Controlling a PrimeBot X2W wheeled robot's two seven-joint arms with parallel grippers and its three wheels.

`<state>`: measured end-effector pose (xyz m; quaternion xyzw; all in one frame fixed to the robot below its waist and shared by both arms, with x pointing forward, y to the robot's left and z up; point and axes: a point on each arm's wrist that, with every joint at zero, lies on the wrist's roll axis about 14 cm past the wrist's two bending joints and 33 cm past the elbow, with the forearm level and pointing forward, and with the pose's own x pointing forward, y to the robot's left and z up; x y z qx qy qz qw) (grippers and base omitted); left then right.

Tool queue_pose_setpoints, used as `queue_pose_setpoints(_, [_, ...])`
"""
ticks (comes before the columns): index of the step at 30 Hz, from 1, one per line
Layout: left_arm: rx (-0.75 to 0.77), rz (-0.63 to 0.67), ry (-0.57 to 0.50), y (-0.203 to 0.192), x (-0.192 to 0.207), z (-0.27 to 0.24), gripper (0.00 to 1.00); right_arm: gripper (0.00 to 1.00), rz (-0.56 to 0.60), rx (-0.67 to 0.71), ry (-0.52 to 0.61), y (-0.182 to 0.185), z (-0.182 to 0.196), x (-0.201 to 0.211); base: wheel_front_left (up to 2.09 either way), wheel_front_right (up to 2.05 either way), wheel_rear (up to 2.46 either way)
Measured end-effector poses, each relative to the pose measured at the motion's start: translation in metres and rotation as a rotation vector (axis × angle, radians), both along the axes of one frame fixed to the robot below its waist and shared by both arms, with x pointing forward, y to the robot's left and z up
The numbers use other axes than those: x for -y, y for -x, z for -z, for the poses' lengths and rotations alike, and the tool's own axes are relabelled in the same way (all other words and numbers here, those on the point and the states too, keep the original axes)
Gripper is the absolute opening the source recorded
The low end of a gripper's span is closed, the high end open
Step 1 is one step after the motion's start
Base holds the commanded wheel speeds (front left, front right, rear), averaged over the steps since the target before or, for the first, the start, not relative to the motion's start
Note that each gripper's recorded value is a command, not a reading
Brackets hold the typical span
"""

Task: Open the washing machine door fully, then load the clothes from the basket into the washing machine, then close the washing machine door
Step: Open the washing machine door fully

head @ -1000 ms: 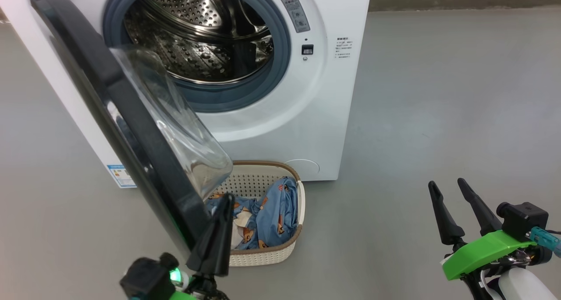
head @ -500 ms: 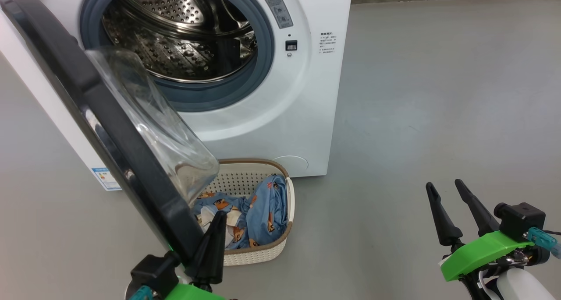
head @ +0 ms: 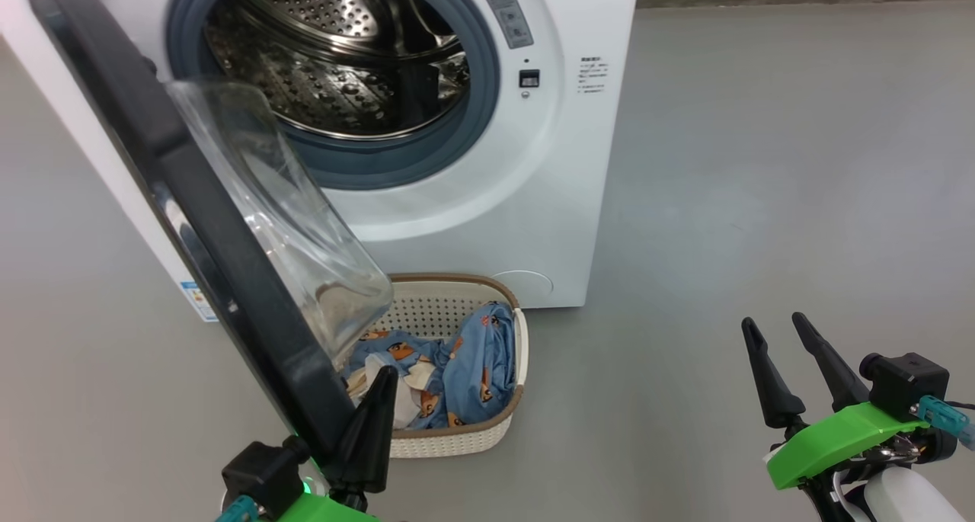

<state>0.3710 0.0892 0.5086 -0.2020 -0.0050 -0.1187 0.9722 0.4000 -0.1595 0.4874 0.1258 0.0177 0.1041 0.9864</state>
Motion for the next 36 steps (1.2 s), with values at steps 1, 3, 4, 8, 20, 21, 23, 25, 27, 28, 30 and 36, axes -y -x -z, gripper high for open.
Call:
queue_pose_setpoints(1, [0.001, -0.005, 0.0, 0.001, -0.002, 0.0, 0.0, 1.0, -0.006, -0.001, 0.0, -0.001, 0.0, -0.002, 0.0, 0.0, 0.0])
queue_pose_setpoints(3, [0.007, -0.019, 0.001, 0.002, -0.006, -0.002, 0.0, 1.0, -0.019, -0.004, 0.001, -0.002, 0.001, -0.007, 0.0, 0.0, 0.0])
queue_pose_setpoints(4, [0.01, -0.027, 0.0, 0.003, -0.008, -0.002, 0.0, 1.0, -0.026, -0.005, 0.0, -0.003, 0.002, -0.009, 0.0, 0.0, 0.0])
queue_pose_setpoints(8, [0.014, -0.061, -0.004, 0.007, -0.019, -0.004, 0.0, 1.0, -0.054, -0.008, -0.009, -0.006, 0.002, -0.02, 0.0, 0.0, 0.0])
queue_pose_setpoints(20, [-0.011, -0.168, -0.02, 0.025, -0.055, -0.002, 0.0, 1.0, -0.141, -0.011, -0.024, -0.014, 0.0, -0.056, 0.0, 0.0, 0.0])
queue_pose_setpoints(21, [-0.013, -0.182, -0.021, 0.027, -0.06, -0.001, 0.0, 1.0, -0.149, -0.01, -0.024, -0.015, 0.0, -0.059, 0.0, 0.0, 0.0])
queue_pose_setpoints(23, [-0.021, -0.215, -0.021, 0.031, -0.07, 0.0, 0.0, 1.0, -0.166, -0.011, -0.027, -0.016, 0.0, -0.066, 0.0, 0.0, 0.0])
queue_pose_setpoints(25, [-0.036, -0.249, -0.015, 0.034, -0.08, 0.003, 0.0, 1.0, -0.183, -0.011, -0.031, -0.017, 0.0, -0.073, 0.0, 0.0, 0.0])
queue_pose_setpoints(27, [-0.047, -0.279, -0.017, 0.037, -0.09, 0.004, 0.0, 1.0, -0.198, -0.011, -0.036, -0.018, -0.001, -0.08, 0.0, 0.0, 0.0])
queue_pose_setpoints(28, [-0.051, -0.296, -0.016, 0.039, -0.096, 0.004, 0.0, 1.0, -0.206, -0.011, -0.037, -0.018, -0.001, -0.083, 0.0, 0.0, 0.0])
queue_pose_setpoints(30, [-0.06, -0.322, -0.027, 0.043, -0.106, 0.006, 0.0, 1.0, -0.22, -0.011, -0.038, -0.019, -0.001, -0.089, 0.0, 0.0, 0.0])
queue_pose_setpoints(36, [-0.084, -0.409, -0.048, 0.053, -0.138, 0.009, 0.0, 1.0, -0.256, -0.012, -0.043, -0.021, -0.002, -0.104, 0.0, 0.0, 0.0])
